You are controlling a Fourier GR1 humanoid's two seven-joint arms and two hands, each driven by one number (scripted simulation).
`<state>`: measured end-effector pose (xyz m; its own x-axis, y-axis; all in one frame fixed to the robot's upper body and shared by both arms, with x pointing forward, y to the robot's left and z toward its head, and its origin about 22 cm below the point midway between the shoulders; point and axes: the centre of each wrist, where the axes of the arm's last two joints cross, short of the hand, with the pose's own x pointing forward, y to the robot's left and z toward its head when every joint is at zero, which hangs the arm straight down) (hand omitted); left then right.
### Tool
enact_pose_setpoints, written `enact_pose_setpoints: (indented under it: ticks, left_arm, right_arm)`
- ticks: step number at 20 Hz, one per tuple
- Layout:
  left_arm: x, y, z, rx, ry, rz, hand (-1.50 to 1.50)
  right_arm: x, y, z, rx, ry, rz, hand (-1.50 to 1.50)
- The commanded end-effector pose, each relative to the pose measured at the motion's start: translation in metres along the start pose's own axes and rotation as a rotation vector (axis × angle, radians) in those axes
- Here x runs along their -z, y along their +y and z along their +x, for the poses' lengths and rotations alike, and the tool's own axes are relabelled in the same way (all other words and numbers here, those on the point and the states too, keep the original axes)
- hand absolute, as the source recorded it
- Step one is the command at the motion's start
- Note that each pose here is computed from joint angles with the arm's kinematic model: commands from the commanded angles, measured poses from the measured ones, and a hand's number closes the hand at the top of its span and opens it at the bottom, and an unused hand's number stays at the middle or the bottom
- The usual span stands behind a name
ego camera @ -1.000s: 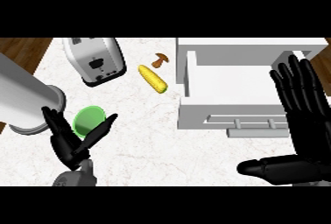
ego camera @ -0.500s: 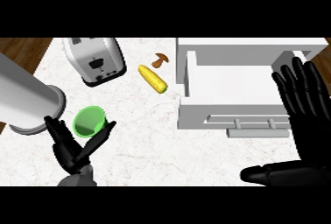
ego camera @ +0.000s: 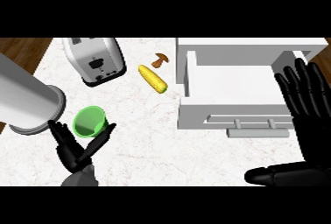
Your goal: Pick up the cup, place it into the drawer and close the drawer
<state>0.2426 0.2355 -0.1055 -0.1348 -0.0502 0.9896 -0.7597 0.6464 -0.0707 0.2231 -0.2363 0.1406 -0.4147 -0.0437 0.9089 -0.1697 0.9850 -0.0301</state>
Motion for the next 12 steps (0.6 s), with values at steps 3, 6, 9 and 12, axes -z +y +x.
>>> enact_pose_setpoints:
  ticks: [3, 6, 9, 12]
  left_arm:
    - [-0.01, 0.016, -0.033, -0.001, -0.004, 0.003, -1.5]
    - [-0.001, 0.012, -0.036, -0.012, -0.002, -0.002, -1.5]
    - [0.017, 0.024, -0.033, -0.022, -0.015, -0.021, -1.5]
    - [-0.001, 0.012, -0.043, -0.05, -0.035, -0.035, -1.5]
  right_arm:
    - [-0.005, 0.0, 0.005, 0.02, -0.013, -0.007, -1.5]
    - [-0.006, 0.007, 0.003, 0.021, 0.0, 0.005, -1.5]
    - [-0.002, 0.008, 0.027, 0.003, -0.008, 0.014, -1.5]
    - [0.0, 0.017, -0.003, 0.009, -0.017, -0.001, -1.5]
